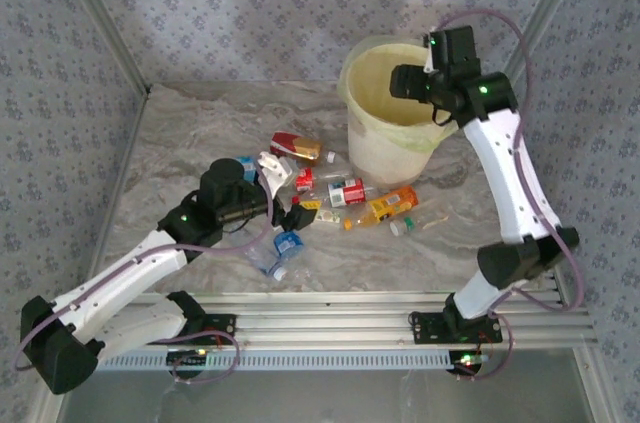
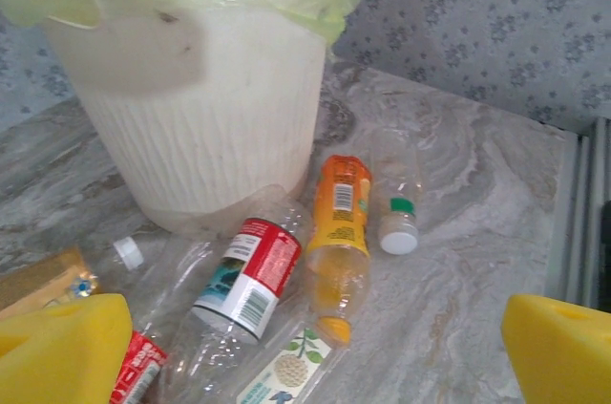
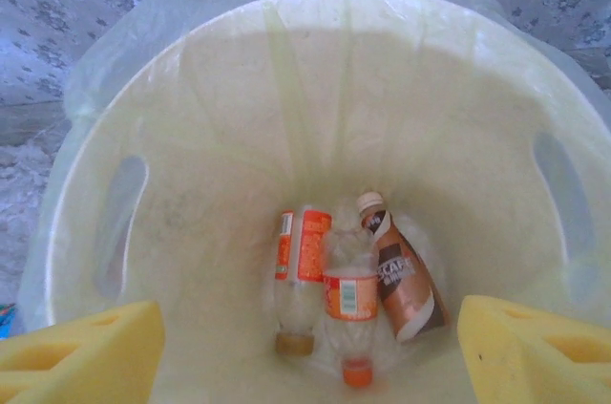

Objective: Put the plastic bottles in the bin

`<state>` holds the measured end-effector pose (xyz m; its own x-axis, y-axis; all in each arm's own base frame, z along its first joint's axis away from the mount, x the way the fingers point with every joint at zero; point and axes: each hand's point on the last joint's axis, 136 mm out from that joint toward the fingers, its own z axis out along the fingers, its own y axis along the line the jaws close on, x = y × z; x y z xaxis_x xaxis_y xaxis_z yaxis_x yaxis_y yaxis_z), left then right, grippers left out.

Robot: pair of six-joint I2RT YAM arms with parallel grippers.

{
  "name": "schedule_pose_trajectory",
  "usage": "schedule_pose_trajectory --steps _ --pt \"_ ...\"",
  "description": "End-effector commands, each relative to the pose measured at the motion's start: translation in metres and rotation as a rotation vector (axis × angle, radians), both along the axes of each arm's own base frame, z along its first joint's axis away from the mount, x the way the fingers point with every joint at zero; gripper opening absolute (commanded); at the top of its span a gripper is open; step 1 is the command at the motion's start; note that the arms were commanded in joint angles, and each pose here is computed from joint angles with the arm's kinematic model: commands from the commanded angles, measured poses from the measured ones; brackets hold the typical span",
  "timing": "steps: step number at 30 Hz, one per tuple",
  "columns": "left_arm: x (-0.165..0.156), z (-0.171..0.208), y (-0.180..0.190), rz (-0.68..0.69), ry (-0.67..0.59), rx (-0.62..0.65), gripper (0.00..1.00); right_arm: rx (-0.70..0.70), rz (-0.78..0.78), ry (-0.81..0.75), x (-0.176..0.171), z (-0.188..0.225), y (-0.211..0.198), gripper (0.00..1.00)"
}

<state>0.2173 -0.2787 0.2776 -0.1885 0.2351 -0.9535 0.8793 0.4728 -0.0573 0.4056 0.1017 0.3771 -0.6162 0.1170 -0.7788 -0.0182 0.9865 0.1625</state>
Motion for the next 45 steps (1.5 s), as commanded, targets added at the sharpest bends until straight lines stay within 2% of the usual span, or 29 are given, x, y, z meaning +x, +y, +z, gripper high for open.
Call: schedule_pose_trajectory --steps 1,11,18,24,34,39,45 --pt "-0.016 0.015 -0.012 -0.105 -0.014 -0.014 1.0 0.044 -0.062 0.043 -0.03 -0.009 -0.012 0.84" --pt "-0.018 -0.001 -0.023 -0.141 0.035 0.049 1.0 0.186 -0.258 0.155 -0.113 -0.077 -0.047 0.84" --pt "-0.025 -0.008 -0.03 -0.166 0.039 0.08 1.0 0.306 -0.425 0.216 -0.15 -0.144 -0.068 0.87" --pt "-0.028 -0.008 -0.032 -0.177 0.036 0.086 1.0 0.416 -0.458 0.306 -0.151 -0.196 -0.061 0.9" --pt "-0.028 -0.009 -0.032 -0.176 0.037 0.093 1.0 0.505 -0.568 0.38 -0.148 -0.259 -0.065 0.97" --pt "-0.028 -0.01 -0.031 -0.173 0.036 0.095 1.0 0.572 -0.599 0.363 -0.134 -0.273 -0.068 0.95" --pt "-0.027 -0.011 -0.031 -0.173 0.035 0.1 1.0 0.563 -0.632 0.391 -0.127 -0.289 -0.077 0.94"
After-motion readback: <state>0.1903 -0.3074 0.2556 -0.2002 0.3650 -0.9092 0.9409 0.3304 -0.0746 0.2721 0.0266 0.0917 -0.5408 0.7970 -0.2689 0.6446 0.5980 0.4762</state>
